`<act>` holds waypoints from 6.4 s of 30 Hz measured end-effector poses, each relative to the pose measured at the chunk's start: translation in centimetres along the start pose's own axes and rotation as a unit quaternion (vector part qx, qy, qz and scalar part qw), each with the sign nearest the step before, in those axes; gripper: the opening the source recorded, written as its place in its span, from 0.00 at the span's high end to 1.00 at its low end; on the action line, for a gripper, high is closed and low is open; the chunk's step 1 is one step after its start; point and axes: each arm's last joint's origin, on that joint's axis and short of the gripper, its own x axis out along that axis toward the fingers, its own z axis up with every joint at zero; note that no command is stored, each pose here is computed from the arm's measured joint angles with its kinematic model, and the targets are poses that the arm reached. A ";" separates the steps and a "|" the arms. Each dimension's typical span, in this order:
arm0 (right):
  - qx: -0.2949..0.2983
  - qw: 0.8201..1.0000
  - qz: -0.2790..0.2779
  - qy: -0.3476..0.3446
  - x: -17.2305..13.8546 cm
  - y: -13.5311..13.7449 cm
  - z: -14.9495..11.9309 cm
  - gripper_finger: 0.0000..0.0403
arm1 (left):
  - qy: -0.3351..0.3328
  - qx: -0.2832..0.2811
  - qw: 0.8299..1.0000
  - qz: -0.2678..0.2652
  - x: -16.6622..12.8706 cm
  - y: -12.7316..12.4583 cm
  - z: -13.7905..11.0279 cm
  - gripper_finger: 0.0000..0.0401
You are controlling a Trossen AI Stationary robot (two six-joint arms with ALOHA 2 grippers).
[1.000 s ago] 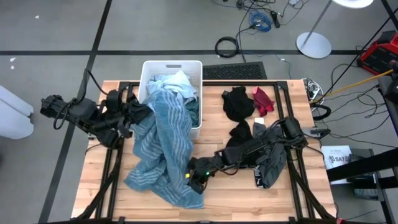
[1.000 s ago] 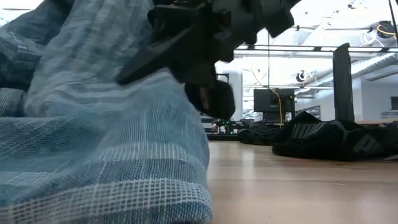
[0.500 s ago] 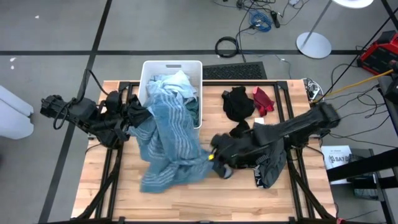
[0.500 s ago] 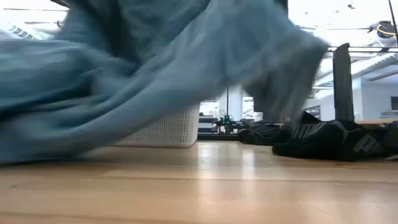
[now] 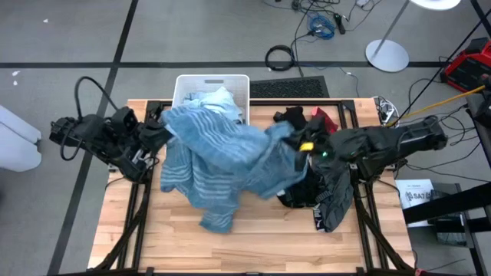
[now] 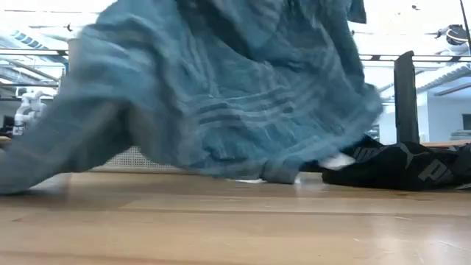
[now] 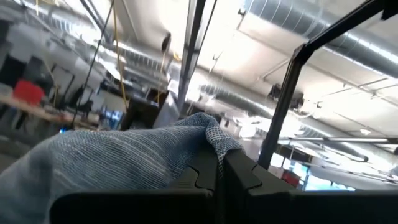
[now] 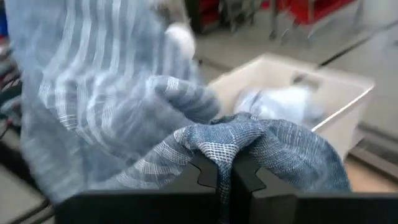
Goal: Sort clothes
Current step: Put the blue shirt into the white laundry organizer
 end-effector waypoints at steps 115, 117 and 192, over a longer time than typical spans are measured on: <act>0.236 0.851 -0.134 0.449 0.7 2.6 -19.3 0.22 | 0.474 -0.021 0.857 0.202 -1.9 6.7 -9.7 0.47; 0.227 0.839 -0.146 0.473 1.3 2.8 -20.7 0.22 | 0.470 -0.023 0.859 0.202 -1.8 6.8 -9.6 0.47; 0.218 0.781 0.196 0.551 22.7 3.6 -20.7 0.80 | 0.445 -0.032 0.881 0.155 -0.9 6.6 -9.2 0.47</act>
